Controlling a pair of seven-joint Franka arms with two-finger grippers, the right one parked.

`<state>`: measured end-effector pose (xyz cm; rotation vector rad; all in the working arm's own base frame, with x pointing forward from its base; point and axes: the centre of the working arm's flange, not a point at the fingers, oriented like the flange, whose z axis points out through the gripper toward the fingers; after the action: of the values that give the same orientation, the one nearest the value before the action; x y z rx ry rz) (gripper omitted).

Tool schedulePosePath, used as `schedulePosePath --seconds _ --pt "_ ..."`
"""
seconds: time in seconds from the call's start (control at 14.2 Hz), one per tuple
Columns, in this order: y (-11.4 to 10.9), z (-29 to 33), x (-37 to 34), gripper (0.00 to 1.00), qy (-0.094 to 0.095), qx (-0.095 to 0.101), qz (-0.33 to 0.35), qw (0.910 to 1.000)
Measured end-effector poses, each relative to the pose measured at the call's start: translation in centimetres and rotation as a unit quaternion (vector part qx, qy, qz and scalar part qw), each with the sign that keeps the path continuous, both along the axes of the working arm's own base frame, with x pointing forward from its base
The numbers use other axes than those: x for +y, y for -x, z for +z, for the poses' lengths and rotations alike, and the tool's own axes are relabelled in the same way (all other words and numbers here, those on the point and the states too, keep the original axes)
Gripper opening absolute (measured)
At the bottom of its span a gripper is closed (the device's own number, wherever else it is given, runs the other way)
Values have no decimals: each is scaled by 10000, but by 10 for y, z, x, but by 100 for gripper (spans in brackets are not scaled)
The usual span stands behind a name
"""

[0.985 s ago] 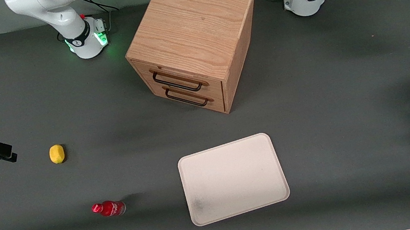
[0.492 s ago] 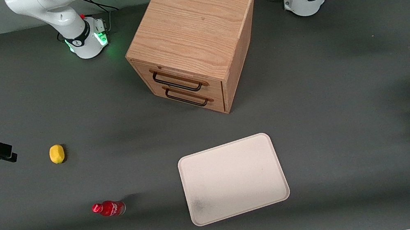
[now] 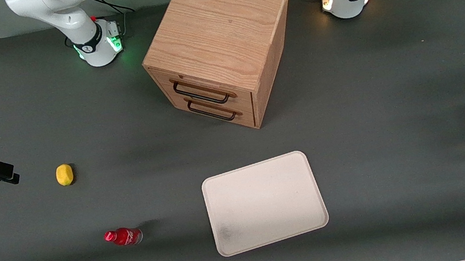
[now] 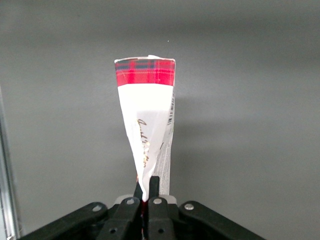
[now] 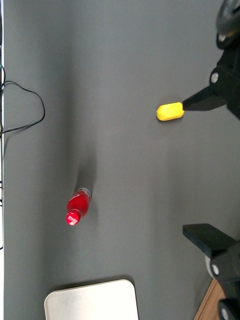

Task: Place red cookie box on tray
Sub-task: 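Lift the cookie box with the left gripper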

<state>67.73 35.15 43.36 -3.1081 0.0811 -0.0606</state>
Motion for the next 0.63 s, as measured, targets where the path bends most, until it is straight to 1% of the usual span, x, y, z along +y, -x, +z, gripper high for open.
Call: schedulePosePath --seconds 0.28,0.42,0.56,0.63 --pt "34 92 -10 3 -179 53 72 9998" --pt "50 129 -18 3 -244 88 100 9996" --pt "59 146 -23 3 -266 117 109 9995" --pt "59 148 -25 3 -268 112 100 9995"
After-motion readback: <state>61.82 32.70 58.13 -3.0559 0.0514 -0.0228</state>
